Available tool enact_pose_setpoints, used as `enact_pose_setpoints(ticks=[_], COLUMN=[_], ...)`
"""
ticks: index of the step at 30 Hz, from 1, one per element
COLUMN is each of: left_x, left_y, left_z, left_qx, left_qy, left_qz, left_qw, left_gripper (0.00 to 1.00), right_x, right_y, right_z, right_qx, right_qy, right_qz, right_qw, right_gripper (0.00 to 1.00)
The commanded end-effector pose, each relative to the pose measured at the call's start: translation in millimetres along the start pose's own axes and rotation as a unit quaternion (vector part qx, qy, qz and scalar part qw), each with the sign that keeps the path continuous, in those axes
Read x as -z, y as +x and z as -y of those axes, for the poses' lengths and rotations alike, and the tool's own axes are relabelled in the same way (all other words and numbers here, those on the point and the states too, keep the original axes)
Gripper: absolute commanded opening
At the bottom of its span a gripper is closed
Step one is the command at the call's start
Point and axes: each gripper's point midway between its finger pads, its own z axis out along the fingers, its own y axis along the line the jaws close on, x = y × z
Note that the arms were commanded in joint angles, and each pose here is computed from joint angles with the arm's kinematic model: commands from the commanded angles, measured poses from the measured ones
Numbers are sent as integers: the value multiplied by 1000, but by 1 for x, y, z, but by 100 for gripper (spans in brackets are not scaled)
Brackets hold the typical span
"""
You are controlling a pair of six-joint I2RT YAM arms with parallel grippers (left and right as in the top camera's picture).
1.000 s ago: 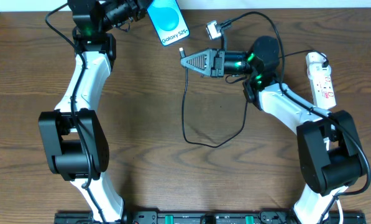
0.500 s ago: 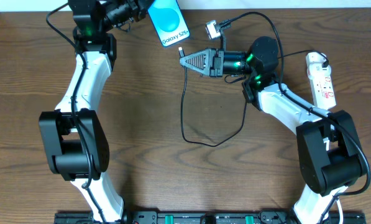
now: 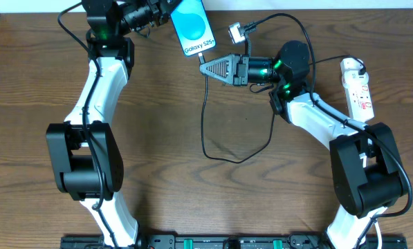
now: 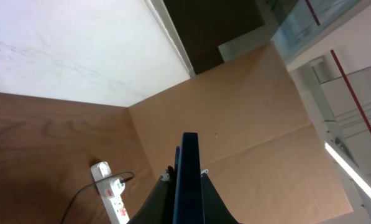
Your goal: Plug charger to phone and switch on socket
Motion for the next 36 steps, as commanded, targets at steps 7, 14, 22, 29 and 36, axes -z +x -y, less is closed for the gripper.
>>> enact_pose_setpoints(ticks=[7, 14, 22, 29, 36], left_x=[0, 0, 0, 0, 0], left_y=[3, 3, 3, 3, 1], left_z=[22, 22, 22, 22, 21], left_qx=[-22, -22, -28, -28, -28], left_qy=[15, 15, 15, 15, 14], left_qz=[-15, -15, -15, -15, -9], left_qw=[1000, 1000, 999, 999, 999], left_gripper=[7, 8, 8, 7, 7], right_x=[5, 6, 7, 11, 14], right_y=[-10, -11, -12, -15, -16], right_z=[-1, -1, 0, 1, 2], right_qx=[12, 12, 19, 20, 20], right_qy=[4, 4, 5, 8, 10], right_qz=[16, 18, 19, 23, 25], right_qw=[1000, 1000, 1000, 999, 999], right_gripper=[1, 1, 1, 1, 1])
